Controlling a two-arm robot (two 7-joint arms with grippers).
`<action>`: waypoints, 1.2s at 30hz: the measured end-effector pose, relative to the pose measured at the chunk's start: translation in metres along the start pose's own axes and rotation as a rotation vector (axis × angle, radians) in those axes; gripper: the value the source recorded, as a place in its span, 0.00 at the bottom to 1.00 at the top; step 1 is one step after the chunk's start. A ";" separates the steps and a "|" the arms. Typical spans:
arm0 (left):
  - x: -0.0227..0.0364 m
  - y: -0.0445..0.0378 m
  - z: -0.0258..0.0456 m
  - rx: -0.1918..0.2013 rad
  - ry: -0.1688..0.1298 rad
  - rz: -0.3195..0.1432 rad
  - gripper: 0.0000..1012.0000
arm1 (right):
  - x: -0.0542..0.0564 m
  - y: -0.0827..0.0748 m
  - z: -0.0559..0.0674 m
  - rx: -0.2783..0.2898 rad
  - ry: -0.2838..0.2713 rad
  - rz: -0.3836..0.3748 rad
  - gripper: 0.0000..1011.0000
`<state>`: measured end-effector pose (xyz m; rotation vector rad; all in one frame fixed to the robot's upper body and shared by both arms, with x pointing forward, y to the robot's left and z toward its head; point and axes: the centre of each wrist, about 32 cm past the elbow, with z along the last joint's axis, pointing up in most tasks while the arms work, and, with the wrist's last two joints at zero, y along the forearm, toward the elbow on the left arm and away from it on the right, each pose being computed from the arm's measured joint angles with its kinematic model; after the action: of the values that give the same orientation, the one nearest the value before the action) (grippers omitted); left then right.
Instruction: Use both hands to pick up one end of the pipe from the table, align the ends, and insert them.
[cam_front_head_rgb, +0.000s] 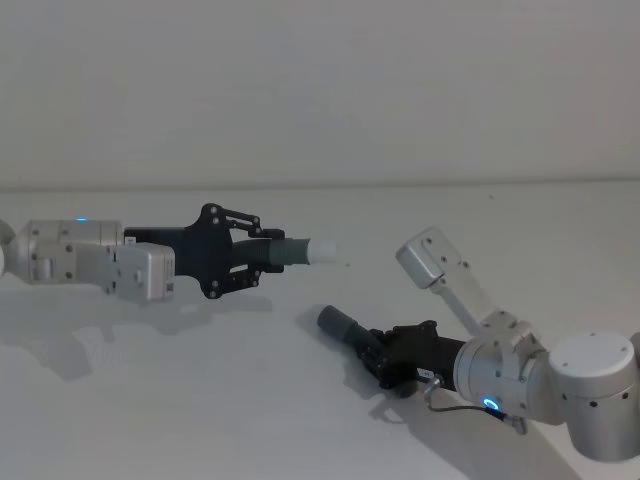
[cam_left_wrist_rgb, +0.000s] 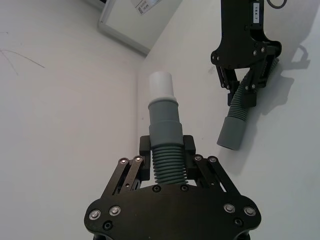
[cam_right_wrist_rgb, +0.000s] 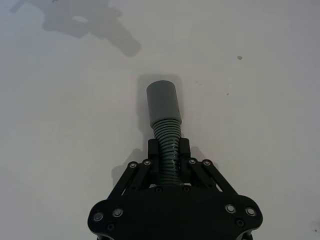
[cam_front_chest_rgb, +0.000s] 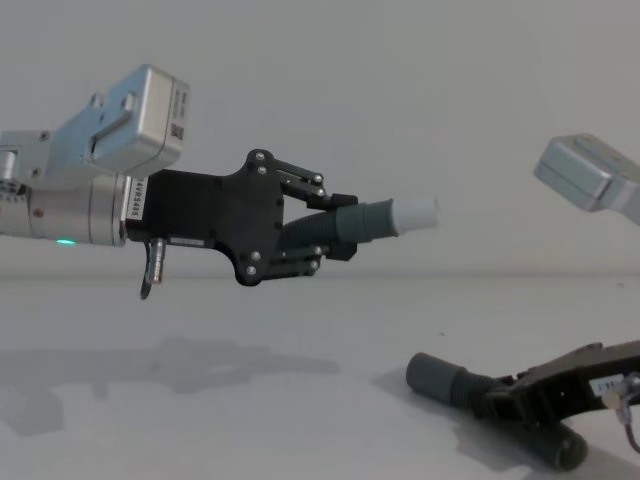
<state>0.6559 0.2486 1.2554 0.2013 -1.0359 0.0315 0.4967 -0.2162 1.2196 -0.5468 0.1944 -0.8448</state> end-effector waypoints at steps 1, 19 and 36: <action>0.0000 0.0000 0.0000 0.000 0.000 0.000 0.34 | 0.000 0.000 0.000 0.000 0.000 0.000 0.20; 0.0000 0.0000 0.0000 0.000 0.000 0.000 0.34 | 0.000 0.000 0.000 0.000 0.000 0.000 0.19; 0.0000 0.0000 0.0000 0.000 0.000 0.000 0.34 | 0.000 0.000 0.000 0.000 0.000 0.000 0.19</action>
<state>0.6559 0.2487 1.2554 0.2014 -1.0359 0.0315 0.4967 -0.2162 1.2196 -0.5467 0.1944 -0.8447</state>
